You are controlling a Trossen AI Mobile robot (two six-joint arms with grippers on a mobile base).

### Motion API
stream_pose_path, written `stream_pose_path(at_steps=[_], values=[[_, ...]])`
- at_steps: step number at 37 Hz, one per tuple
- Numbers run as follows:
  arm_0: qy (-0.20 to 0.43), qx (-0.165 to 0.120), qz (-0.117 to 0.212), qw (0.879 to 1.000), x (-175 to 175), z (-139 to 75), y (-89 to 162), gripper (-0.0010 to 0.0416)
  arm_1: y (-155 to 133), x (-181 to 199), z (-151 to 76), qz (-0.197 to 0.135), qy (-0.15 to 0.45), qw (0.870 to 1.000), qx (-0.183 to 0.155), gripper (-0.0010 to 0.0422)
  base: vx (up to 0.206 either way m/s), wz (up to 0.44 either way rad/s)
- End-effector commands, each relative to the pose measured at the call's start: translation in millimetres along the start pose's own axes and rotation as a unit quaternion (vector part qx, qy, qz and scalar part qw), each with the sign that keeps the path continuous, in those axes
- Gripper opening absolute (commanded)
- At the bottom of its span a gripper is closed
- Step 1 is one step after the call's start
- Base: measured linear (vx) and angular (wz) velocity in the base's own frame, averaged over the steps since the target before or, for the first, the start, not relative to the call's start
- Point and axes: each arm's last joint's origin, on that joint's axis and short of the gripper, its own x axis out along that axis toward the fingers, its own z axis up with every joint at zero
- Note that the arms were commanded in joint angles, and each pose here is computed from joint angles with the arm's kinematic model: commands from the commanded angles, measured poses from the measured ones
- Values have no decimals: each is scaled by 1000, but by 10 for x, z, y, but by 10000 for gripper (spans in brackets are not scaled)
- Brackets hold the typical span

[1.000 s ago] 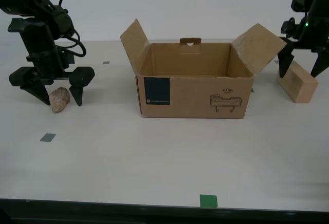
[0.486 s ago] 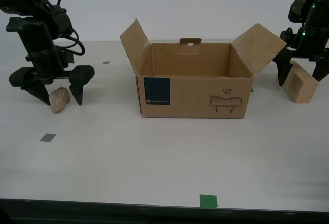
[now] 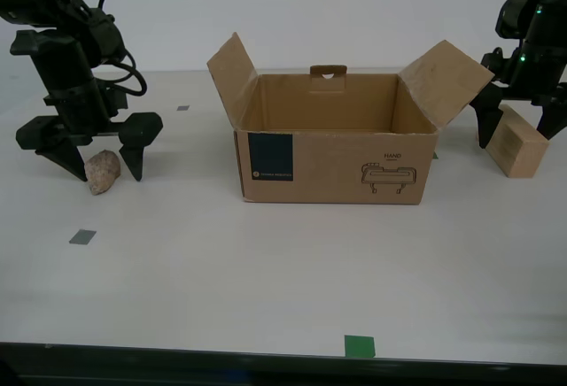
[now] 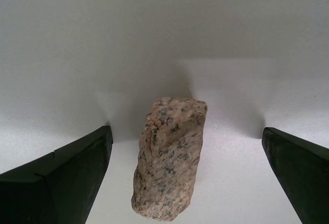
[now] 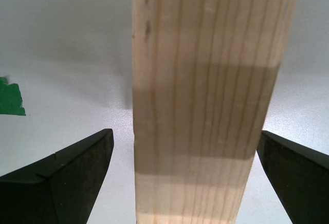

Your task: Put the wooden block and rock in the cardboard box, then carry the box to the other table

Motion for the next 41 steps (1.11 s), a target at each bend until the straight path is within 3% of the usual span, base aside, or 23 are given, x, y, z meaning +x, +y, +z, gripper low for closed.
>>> stream_pose_path(at_steps=[1, 25, 41], values=[[-1, 0, 1, 1000, -2, 0, 1, 377, -5, 15, -2, -4, 0, 1000, -3, 390, 0, 0], [-1, 0, 1, 1000, -2, 1, 2, 275, -6, 15, 20, -5, -11, 1000, -11, 328, 0, 0], [-1, 0, 1, 1000, -2, 2, 4, 150, -8, 14, 29, -5, -16, 999, -29, 234, 0, 0]])
